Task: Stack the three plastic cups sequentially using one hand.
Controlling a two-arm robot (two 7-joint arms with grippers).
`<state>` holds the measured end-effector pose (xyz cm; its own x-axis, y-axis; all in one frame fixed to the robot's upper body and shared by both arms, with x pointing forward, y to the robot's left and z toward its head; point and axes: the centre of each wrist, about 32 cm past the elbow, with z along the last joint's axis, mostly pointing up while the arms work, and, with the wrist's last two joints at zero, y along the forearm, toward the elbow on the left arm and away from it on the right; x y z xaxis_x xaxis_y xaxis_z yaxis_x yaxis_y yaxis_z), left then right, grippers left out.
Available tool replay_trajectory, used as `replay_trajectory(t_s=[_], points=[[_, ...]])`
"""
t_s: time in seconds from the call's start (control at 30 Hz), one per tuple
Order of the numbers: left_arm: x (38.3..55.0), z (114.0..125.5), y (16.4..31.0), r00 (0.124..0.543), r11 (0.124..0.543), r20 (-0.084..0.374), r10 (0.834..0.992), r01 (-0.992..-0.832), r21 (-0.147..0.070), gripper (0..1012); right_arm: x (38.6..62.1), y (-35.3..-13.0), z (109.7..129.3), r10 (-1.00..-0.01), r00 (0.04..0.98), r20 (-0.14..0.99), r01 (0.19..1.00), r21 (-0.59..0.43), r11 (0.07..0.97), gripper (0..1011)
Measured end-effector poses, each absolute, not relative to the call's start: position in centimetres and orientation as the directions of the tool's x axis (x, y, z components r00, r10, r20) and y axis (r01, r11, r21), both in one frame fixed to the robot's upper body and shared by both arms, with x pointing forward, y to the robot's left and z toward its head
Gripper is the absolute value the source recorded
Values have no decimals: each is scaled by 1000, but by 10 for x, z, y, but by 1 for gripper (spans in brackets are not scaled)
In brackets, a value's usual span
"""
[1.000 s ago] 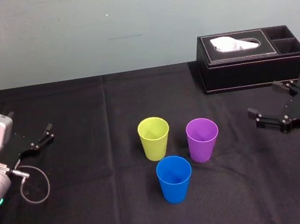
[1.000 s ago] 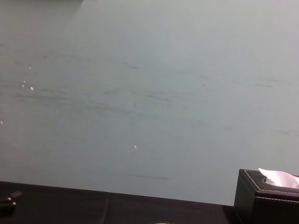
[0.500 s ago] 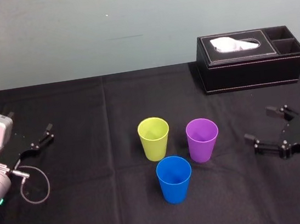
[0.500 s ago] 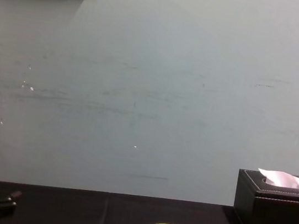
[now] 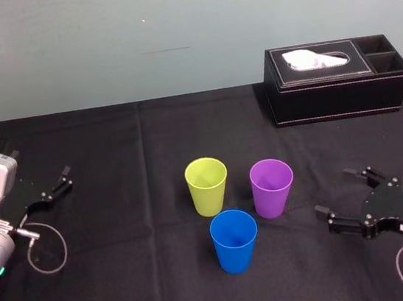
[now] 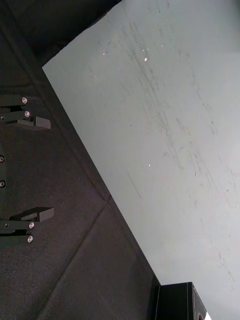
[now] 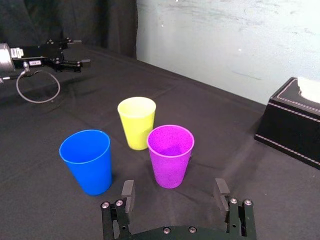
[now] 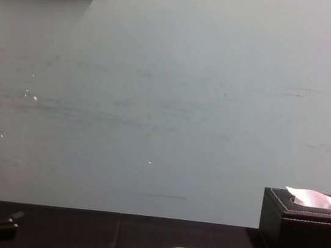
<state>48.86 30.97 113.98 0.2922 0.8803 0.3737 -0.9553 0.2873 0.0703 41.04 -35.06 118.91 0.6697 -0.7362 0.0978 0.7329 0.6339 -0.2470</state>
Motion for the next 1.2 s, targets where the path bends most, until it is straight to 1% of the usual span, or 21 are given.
replay_trajectory(t_s=[0.33, 0.67, 1.2], points=[[489, 1140, 310, 292, 287, 374, 880, -955, 70, 1010, 408, -342, 1177, -738, 667, 105, 734, -266, 625, 1003], [489, 1140, 310, 292, 287, 374, 880, -955, 70, 1010, 408, -340, 1174, -747, 656, 106, 742, -271, 613, 1003], [489, 1140, 310, 292, 287, 374, 880, -955, 70, 1010, 414, -335, 1169, -752, 652, 100, 744, -277, 608, 1003]])
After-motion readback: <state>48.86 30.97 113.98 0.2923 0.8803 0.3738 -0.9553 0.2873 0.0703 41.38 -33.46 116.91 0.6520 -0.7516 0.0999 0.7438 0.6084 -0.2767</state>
